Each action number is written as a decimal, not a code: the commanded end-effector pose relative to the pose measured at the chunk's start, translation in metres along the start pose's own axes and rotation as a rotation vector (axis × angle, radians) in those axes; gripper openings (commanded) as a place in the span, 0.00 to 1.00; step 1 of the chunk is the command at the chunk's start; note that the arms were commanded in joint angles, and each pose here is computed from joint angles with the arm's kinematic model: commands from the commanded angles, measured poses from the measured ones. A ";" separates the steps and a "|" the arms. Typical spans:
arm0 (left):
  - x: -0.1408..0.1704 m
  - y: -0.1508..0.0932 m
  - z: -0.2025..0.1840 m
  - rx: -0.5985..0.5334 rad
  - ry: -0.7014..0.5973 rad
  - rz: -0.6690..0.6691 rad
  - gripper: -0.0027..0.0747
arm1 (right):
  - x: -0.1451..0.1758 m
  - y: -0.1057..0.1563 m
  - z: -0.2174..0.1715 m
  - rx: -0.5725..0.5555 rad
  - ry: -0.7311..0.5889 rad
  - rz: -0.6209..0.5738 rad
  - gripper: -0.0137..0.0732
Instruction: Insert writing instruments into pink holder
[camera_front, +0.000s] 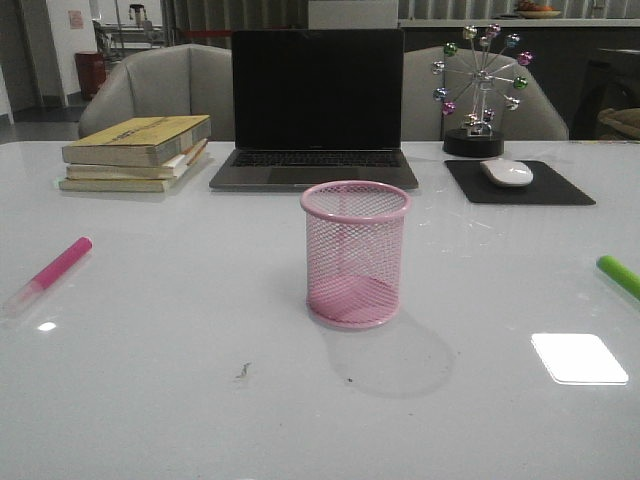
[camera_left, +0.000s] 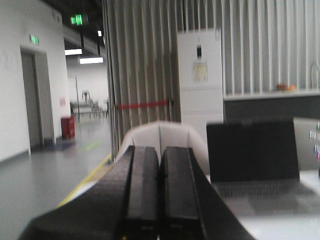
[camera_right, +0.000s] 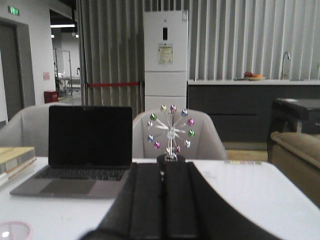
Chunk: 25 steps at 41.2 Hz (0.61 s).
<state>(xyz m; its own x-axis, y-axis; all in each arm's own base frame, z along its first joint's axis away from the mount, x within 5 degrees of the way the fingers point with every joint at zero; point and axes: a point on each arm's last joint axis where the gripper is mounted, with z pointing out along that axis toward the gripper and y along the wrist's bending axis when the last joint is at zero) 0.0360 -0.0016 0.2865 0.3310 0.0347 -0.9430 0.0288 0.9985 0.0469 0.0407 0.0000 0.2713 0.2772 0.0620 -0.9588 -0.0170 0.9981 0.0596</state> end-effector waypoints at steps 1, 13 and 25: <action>-0.051 0.002 -0.001 -0.003 -0.111 -0.028 0.15 | -0.049 0.003 -0.003 -0.005 -0.110 -0.016 0.23; -0.106 0.002 0.035 0.040 0.164 -0.081 0.15 | -0.100 0.006 0.031 0.008 0.179 -0.016 0.23; -0.075 -0.001 0.074 0.061 0.500 -0.082 0.15 | -0.065 0.006 0.074 0.016 0.561 0.025 0.23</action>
<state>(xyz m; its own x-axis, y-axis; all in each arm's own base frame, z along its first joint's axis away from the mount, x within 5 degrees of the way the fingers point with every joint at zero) 0.0697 -0.0077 0.3729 -0.1808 -0.0012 -0.9835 0.0928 0.9955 -0.0183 0.0808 0.0016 0.3453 -0.2833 0.0729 -0.9563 0.0040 0.9972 0.0748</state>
